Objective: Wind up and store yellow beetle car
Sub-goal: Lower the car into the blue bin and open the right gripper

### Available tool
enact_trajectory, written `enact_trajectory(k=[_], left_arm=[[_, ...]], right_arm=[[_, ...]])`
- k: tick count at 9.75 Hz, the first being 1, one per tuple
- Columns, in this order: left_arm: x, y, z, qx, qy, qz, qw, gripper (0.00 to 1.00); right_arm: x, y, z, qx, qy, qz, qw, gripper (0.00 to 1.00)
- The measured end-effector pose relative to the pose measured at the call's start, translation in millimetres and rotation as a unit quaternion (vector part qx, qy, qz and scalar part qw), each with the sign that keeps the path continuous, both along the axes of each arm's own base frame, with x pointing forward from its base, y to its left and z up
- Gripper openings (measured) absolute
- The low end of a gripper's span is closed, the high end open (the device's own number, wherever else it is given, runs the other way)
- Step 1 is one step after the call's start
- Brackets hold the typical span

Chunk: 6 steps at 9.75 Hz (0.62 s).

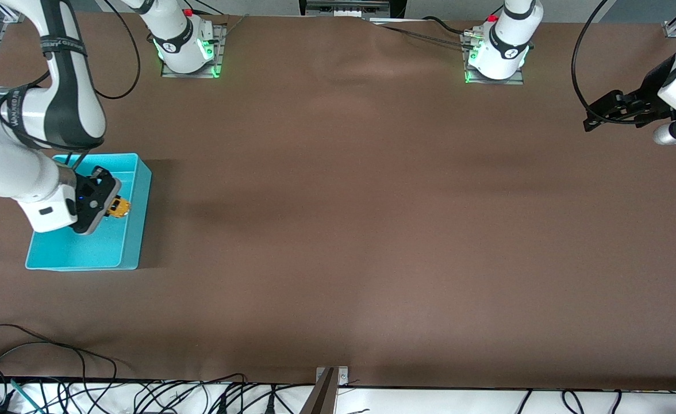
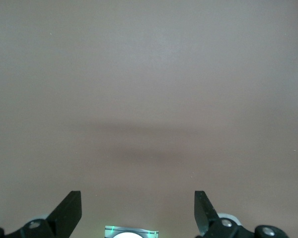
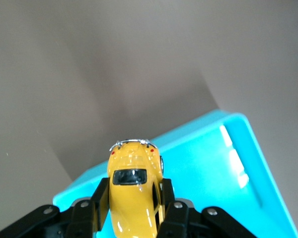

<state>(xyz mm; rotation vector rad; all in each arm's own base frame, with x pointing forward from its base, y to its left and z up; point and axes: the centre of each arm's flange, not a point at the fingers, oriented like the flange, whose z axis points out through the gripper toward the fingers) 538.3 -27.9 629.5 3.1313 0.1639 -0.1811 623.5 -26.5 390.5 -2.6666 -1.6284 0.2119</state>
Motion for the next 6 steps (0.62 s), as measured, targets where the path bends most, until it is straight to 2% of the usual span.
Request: enact_trajectory(k=[4,6], left_arm=[[0,0,0,0.0,0.0,0.0,1.0,1.0],[0,0,0,0.0,0.0,0.0,1.0,1.0]], right_arm=[[-11,-62,-55,-0.014,0.048,-0.029,0.998,0.46],[-19,-101,-92,-0.017,0.06,-0.059,0.996,0.46]])
